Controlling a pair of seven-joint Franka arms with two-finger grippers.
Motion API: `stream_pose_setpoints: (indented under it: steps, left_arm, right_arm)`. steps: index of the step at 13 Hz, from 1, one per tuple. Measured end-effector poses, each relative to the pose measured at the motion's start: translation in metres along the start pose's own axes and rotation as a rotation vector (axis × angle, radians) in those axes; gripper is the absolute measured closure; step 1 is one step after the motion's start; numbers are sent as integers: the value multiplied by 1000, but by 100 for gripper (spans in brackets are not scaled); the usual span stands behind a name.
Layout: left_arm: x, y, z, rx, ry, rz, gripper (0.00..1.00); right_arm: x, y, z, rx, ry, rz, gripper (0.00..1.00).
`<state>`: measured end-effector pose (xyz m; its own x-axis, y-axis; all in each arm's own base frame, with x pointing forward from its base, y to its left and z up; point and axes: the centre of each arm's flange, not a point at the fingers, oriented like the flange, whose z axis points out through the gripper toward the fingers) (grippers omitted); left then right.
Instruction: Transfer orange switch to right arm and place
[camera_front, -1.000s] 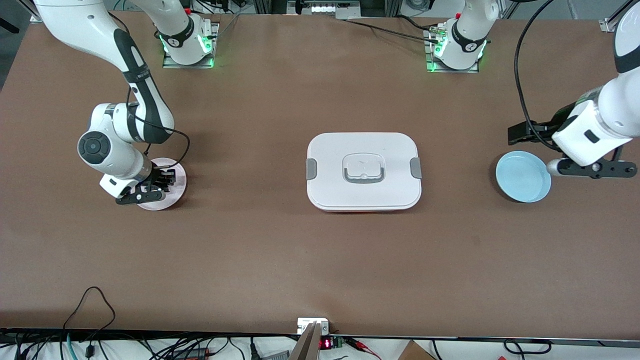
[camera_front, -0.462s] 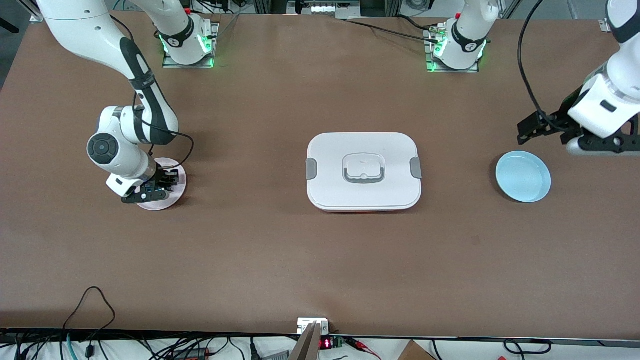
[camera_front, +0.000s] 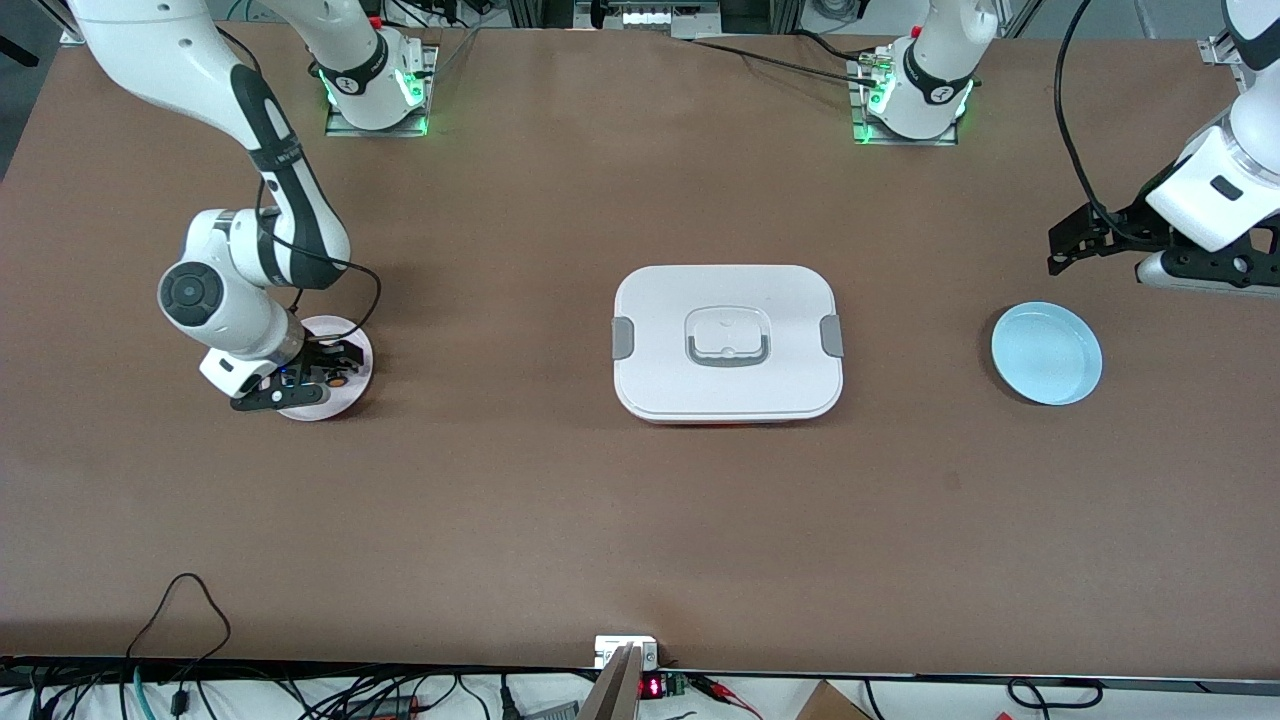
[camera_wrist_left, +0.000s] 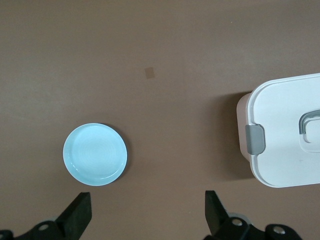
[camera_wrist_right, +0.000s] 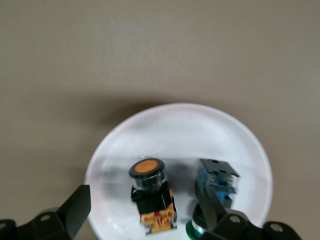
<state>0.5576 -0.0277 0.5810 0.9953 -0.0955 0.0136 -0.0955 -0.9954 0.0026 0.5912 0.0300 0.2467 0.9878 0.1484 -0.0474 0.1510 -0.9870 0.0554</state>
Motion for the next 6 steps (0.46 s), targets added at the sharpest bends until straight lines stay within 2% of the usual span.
stream_pose_setpoints:
  steps: [3,6]
  left_arm:
    - [0,1,1,0,-4,-13,0]
    - [0,2,1,0,-5,-17,0]
  right_arm:
    - [22,0,-103,15,24,-4,0]
    - [20,-10,-214,30,53,-26,0]
